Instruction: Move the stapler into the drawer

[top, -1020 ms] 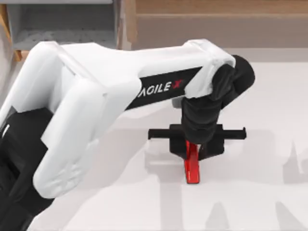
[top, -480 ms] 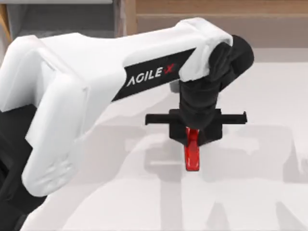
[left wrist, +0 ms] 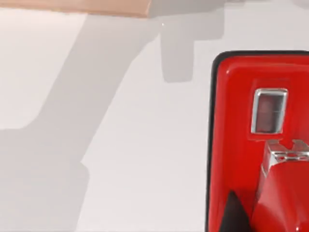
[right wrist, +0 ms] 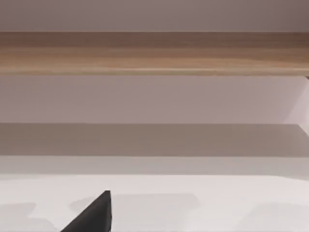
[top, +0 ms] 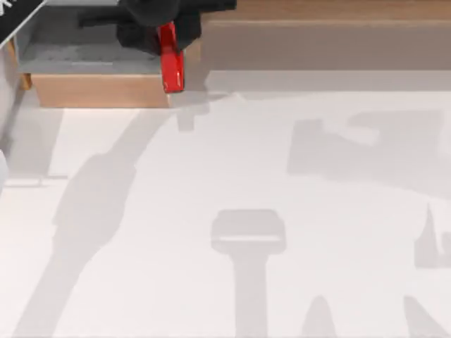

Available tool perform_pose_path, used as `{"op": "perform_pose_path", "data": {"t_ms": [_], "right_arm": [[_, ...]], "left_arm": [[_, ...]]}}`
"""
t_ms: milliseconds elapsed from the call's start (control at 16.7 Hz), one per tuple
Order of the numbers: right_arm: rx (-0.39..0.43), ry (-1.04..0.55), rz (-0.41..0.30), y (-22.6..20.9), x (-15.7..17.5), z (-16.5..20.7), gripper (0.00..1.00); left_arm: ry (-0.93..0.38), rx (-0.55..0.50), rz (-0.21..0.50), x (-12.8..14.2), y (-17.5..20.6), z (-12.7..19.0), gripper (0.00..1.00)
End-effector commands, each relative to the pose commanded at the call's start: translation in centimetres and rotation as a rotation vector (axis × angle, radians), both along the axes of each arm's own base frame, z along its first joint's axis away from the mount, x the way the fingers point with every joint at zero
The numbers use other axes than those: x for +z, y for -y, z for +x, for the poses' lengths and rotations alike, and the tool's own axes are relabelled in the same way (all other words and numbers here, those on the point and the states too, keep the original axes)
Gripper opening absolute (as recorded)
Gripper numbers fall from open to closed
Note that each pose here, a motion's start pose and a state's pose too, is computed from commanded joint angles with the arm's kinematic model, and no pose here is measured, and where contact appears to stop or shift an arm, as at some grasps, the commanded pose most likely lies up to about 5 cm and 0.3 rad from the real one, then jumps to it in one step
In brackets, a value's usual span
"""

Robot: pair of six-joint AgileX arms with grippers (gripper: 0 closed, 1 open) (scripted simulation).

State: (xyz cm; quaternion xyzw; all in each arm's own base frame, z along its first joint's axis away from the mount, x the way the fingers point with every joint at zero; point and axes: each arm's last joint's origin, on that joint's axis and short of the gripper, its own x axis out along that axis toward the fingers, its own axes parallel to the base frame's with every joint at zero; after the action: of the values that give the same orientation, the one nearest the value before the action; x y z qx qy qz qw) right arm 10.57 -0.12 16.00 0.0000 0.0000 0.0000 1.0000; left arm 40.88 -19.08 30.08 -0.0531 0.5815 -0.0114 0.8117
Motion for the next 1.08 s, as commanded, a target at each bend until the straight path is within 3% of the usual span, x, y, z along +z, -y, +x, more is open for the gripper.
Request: {"op": "perform_pose_path", "data": {"t_ms": [240,420,600,780,1080], "right_arm": [[0.0,0.0,0.0,0.0,0.0,0.0,1.0],[0.0,0.0,0.0,0.0,0.0,0.0,1.0],[0.0,0.0,0.0,0.0,0.0,0.0,1.0],[0.0,0.0,0.0,0.0,0.0,0.0,1.0],[0.0,0.0,0.0,0.0,0.0,0.0,1.0]], "left_arm": [[0.069,0.087,0.101,3.6,-11.9,3.0,0.0],[0.032,0.129,0.185,3.3,-20.4,4.4,0.0],[-0.062,0.13,0.224,0.5,-27.5,5.4,0.0],[-0.16,0.092,0.206,-3.9,-32.8,6.3,0.0],[-0.283,-0.029,0.122,-11.0,-36.4,7.3,0.0]]}}
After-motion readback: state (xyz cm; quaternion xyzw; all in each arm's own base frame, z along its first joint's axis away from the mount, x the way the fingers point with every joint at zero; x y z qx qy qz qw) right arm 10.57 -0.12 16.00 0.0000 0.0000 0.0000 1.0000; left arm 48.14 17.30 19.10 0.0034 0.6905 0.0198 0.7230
